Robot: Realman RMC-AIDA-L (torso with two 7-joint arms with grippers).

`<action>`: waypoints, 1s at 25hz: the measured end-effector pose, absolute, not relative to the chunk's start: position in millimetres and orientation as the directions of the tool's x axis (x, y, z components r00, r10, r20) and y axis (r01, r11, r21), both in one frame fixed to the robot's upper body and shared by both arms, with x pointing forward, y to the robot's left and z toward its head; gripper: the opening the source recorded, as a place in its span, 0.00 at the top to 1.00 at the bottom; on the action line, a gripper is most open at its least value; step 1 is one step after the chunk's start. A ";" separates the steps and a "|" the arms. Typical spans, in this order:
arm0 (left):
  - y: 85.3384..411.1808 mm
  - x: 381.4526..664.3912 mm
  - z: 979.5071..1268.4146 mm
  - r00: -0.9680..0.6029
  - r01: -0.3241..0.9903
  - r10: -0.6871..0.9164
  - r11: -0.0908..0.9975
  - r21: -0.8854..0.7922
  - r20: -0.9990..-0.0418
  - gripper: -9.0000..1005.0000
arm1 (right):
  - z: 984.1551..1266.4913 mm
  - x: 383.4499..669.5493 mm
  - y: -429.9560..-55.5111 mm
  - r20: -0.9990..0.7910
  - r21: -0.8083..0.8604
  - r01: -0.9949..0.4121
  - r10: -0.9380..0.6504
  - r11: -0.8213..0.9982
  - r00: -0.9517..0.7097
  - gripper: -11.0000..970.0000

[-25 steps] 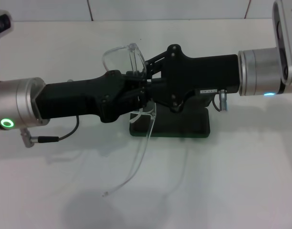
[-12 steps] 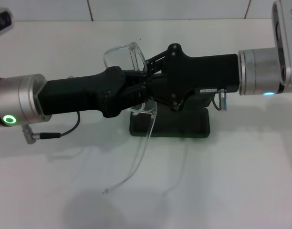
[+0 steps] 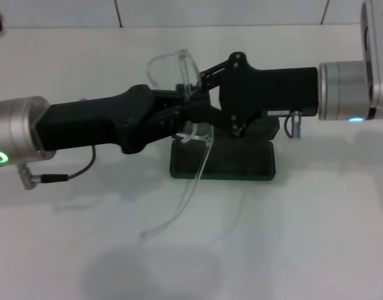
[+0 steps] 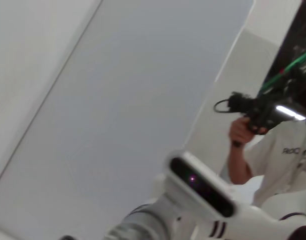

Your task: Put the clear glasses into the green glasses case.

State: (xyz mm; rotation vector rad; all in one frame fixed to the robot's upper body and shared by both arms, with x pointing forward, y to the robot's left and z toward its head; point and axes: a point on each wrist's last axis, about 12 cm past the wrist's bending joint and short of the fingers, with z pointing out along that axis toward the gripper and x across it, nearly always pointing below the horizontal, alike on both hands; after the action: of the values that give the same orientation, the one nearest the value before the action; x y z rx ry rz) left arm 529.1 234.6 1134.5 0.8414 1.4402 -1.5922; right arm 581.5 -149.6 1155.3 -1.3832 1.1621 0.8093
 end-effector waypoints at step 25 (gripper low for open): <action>273.2 503.8 1137.4 -0.281 0.960 -0.125 -0.063 -0.275 -0.952 0.89 | 1197.0 554.1 -251.8 -0.888 -0.248 -0.923 0.311 0.296 0.338 0.86</action>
State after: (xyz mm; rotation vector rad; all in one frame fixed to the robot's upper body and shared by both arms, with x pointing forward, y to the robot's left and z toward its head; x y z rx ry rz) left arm 503.8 273.2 1137.4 0.9945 1.2873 -1.5075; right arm 554.1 -251.8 1197.0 -0.8983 0.8376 0.9624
